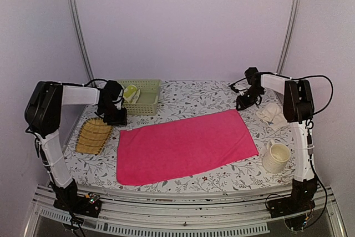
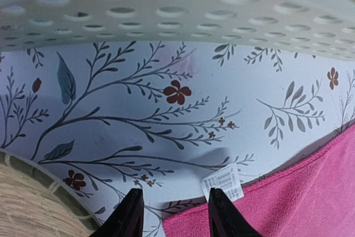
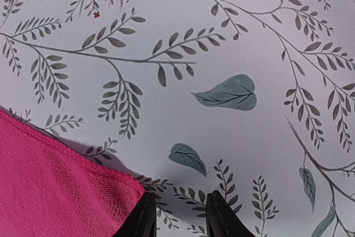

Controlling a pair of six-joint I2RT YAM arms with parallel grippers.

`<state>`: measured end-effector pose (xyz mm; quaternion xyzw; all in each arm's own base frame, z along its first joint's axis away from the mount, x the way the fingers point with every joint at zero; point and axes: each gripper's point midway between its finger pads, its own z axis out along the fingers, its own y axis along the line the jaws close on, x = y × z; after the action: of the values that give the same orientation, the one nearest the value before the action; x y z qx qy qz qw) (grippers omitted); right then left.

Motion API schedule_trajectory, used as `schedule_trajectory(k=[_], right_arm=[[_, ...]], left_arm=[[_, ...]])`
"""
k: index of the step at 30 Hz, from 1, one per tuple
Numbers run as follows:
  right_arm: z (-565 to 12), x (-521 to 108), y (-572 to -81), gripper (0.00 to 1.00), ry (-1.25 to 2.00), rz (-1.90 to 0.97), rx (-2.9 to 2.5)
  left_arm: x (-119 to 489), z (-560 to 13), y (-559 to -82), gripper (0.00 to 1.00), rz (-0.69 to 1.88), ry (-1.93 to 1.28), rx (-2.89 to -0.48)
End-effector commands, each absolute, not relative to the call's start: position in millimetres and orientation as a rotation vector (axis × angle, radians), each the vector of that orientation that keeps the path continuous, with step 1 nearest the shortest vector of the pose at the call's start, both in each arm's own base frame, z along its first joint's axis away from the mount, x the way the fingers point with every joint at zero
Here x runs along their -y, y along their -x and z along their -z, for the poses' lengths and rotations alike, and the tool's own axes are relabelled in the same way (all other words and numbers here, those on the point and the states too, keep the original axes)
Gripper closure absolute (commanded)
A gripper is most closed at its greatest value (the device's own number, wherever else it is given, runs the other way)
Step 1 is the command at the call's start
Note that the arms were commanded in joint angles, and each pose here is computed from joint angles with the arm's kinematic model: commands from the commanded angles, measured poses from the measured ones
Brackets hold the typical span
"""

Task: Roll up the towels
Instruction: Smooth out the towel at the center of the board.

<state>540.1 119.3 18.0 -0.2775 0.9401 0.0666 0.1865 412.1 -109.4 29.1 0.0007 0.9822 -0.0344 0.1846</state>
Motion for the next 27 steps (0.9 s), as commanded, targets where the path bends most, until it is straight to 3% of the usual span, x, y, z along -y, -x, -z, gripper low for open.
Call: schedule_trajectory(k=[1, 10, 15, 18, 27], right_arm=[[-48.3, -134.9, -534.2, 0.65, 0.782, -0.311, -2.596], [-35.8, -141.1, -530.2, 0.65, 0.758, -0.409, -2.630], [-81.2, -114.8, -557.4, 0.70, 0.628, -0.259, -2.543], [-102.2, -123.1, -554.3, 0.71, 0.656, -0.319, -2.495], [-40.2, -143.7, -532.4, 0.69, 0.752, -0.399, -2.619]], left_arm=[[107.1, -31.7, -412.1, 0.58, 0.107, -0.030, -2.780], [109.3, -34.9, -412.7, 0.59, 0.125, -0.035, -2.769], [109.0, -37.6, -411.5, 0.59, 0.131, -0.035, -2.759], [108.7, -40.0, -411.5, 0.60, 0.130, -0.037, -2.753], [108.9, -42.2, -410.1, 0.60, 0.135, -0.045, -2.748]])
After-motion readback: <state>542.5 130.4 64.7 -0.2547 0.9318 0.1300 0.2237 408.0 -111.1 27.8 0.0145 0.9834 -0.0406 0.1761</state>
